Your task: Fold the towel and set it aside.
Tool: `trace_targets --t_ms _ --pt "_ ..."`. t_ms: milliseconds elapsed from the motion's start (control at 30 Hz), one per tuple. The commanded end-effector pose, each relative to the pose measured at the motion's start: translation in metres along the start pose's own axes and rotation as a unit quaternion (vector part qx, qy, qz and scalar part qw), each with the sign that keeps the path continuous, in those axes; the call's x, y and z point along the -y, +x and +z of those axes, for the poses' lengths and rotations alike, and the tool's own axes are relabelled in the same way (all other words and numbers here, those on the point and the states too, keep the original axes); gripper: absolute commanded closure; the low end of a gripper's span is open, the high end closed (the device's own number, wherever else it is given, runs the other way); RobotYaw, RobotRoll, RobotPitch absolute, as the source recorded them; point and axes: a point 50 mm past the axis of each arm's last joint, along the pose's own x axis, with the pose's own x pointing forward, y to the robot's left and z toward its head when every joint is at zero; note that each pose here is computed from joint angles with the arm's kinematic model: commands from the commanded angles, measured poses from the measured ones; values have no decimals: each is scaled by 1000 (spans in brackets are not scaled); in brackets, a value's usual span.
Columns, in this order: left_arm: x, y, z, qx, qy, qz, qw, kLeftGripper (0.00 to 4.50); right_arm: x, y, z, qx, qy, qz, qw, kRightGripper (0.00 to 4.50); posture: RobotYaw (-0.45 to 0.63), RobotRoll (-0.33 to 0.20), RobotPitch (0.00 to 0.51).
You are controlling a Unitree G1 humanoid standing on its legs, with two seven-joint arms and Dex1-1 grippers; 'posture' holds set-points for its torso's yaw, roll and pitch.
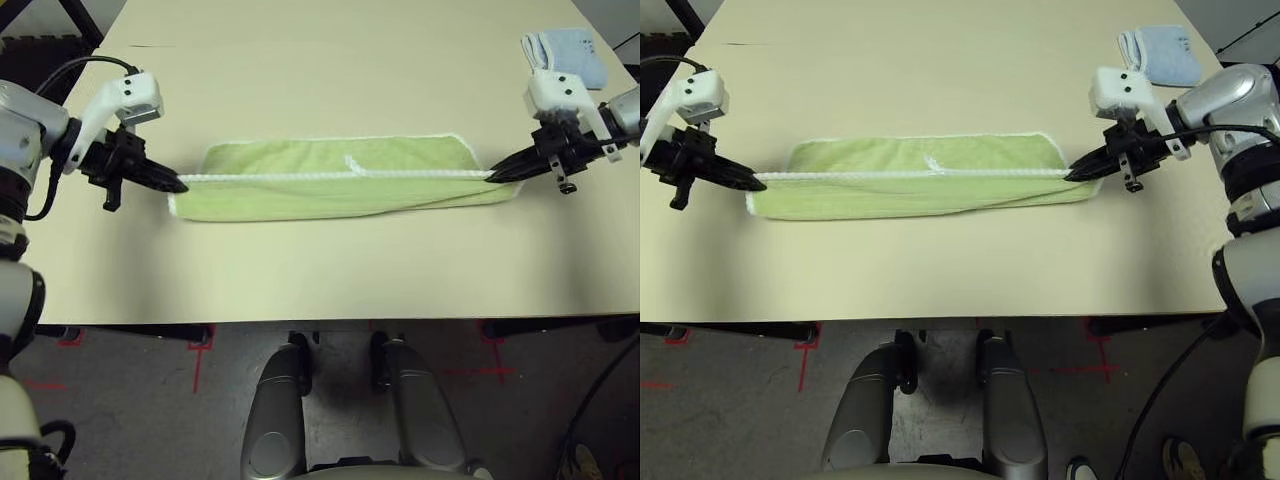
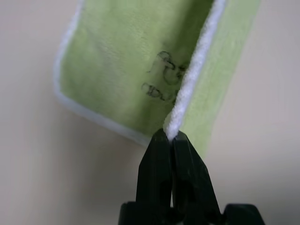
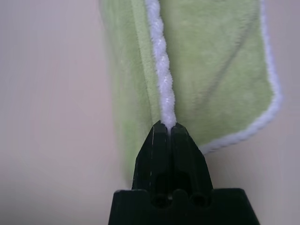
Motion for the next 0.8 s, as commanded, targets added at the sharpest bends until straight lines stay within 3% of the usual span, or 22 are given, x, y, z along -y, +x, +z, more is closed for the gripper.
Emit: trace_targets --t_ms 33,367,800 --pt "-2 -7 -13 -16 -29 19 999 4473 2 -5 -13 -34 13 -50 998 4500 -29 0 276" --pt "-12 3 -10 -7 -15 97 995 4473 16 9 -1 -54 -55 -155 985 4500 -23 0 279" --pt "-18 14 -4 17 -13 147 989 4473 22 14 2 -84 -76 -193 975 4500 -36 0 276"
